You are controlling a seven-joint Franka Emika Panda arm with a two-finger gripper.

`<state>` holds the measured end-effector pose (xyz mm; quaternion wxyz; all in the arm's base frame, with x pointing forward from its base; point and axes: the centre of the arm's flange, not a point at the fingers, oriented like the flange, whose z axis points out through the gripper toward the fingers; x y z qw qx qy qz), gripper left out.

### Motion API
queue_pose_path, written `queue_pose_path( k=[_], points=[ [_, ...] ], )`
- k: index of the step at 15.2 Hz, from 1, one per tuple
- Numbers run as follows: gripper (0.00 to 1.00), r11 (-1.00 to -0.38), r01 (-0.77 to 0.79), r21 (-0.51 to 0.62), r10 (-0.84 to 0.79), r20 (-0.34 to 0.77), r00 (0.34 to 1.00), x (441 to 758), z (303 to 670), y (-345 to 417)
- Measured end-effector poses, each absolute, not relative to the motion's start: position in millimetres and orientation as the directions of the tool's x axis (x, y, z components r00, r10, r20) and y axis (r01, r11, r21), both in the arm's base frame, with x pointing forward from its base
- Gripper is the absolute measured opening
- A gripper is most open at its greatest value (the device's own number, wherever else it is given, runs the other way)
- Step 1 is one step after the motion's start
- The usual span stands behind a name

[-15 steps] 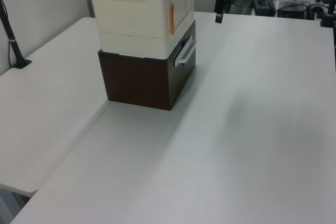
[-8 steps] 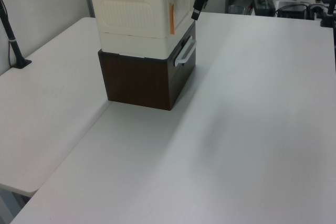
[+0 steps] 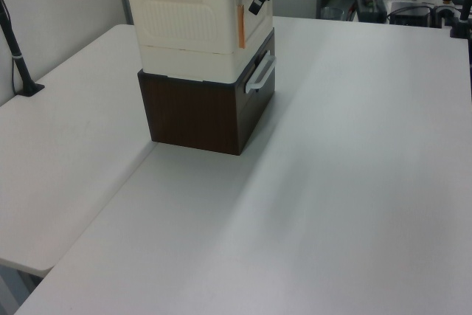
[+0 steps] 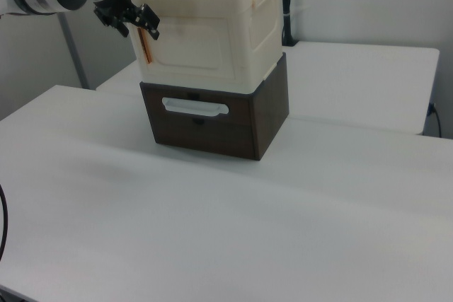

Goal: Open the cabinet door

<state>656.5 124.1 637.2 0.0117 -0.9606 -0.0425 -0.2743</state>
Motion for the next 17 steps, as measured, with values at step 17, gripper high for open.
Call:
queue_pose_path(
  k=[17],
  points=[
    [0.68, -0.983, 0.176, 0.045, 0.171, 0.549, 0.818, 661, 627, 148]
  ],
)
